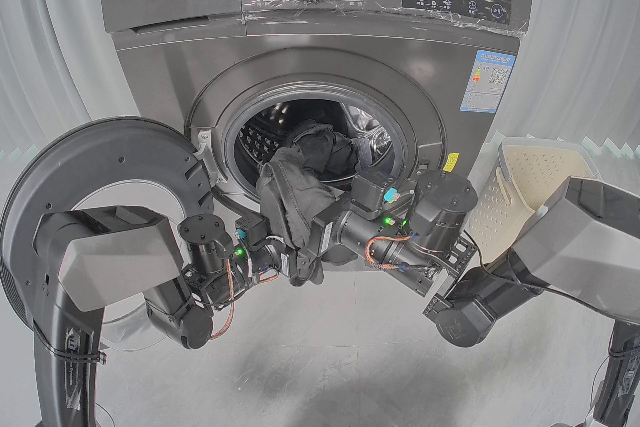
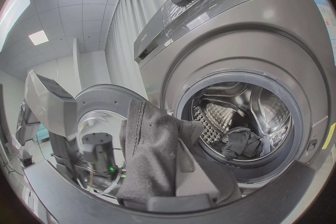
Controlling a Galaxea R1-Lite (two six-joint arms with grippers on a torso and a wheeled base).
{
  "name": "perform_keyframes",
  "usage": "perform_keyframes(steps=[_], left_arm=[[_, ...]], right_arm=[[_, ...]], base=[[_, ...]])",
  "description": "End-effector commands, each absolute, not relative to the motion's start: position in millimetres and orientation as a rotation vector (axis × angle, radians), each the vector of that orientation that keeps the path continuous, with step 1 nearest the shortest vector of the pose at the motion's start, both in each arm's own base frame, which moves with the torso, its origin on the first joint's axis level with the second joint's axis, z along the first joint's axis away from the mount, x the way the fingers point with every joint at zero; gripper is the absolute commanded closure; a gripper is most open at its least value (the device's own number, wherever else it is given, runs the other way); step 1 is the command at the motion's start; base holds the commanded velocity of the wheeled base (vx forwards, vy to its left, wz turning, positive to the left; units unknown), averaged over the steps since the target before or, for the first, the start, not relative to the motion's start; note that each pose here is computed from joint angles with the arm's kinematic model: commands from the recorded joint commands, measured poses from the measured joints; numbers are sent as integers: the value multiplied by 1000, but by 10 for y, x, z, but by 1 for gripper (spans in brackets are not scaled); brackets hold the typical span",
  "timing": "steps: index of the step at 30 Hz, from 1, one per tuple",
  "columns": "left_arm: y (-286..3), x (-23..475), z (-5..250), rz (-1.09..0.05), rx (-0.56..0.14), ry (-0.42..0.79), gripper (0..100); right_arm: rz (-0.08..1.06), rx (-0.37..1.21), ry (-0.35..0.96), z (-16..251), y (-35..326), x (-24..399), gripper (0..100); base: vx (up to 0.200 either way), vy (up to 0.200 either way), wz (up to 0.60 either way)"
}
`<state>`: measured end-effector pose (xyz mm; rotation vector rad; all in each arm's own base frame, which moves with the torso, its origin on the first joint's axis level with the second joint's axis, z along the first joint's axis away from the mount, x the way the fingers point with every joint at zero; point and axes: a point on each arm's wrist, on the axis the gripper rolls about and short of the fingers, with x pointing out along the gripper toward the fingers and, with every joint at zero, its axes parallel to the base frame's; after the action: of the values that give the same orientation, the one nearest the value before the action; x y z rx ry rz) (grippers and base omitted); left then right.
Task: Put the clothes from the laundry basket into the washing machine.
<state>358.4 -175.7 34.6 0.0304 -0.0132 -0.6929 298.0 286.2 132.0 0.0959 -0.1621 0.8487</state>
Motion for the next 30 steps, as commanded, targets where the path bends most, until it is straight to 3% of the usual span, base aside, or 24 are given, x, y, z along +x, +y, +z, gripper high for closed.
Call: perform_keyframes(steps=[1,8,10,18,25,26,30], left_arm=[[-1772,3701,156,-663,32,3,100],[-1757,3801,280,-605,12,-50,100],[-1724,3833,341,-572,-12,-65,100],[-1708,3808,625,-552,-31,-130,100],[-1726,3728,784,-558,-39,-157,100],[-1729,3720,800,-560,-42,-159,100],[-1716,3674,865,-563,-62,-163,100]], right_arm=[[862,102,-168,1369,2860,2895,100],[816,93,-148,1340,2744,2958,100],[760,71,-97,1266,2549,2947,100],[724,3,85,873,2259,2771,100],[726,-10,124,775,2233,2723,100],[728,-11,123,775,2238,2719,0],[741,-3,117,792,2274,2687,0]], base=[[0,0,0],[0,0,0],[0,0,0],[0,0,0],[0,0,0],[0,0,0],[0,0,0]])
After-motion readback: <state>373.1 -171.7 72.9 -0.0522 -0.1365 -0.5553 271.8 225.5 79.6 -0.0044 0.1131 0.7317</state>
